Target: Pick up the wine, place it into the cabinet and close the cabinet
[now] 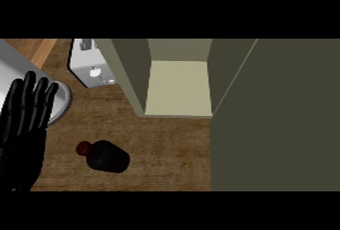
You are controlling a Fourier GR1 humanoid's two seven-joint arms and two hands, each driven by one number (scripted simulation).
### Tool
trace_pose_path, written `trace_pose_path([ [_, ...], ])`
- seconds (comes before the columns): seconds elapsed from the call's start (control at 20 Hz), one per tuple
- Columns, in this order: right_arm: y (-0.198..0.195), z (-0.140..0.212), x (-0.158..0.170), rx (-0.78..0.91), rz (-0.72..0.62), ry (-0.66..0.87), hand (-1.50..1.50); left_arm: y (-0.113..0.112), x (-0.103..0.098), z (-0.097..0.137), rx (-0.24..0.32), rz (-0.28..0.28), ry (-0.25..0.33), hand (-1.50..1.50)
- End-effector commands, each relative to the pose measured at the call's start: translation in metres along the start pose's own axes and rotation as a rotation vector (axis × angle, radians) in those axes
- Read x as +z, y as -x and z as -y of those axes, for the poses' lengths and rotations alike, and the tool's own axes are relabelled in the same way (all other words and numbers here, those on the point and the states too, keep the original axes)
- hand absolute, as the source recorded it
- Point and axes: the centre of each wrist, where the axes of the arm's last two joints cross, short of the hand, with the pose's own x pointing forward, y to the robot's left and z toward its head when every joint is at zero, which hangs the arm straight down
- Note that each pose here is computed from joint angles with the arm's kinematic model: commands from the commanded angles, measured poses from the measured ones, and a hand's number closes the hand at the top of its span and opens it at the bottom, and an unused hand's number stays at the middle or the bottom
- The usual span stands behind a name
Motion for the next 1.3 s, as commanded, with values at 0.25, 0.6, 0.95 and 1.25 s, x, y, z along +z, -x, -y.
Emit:
trace_pose_path([
  [0.25, -0.020, -0.008, 0.033, -0.066, -0.048, -0.085, -1.50, -0.010, 0.038, 0.077, -0.135, -0.018, -0.142, -1.50],
  [0.6, -0.046, -0.015, 0.047, -0.175, -0.186, -0.284, -1.50, -0.026, 0.052, 0.128, 0.201, -0.167, -0.178, -1.50],
  [0.95, -0.080, -0.012, 0.037, -0.176, -0.178, -0.296, -1.50, -0.054, 0.059, 0.177, 0.213, -0.154, -0.171, -1.50],
  [1.25, -0.100, -0.007, 0.033, -0.165, -0.190, -0.310, -1.50, -0.075, 0.045, 0.164, 0.224, -0.142, -0.208, -1.50],
])
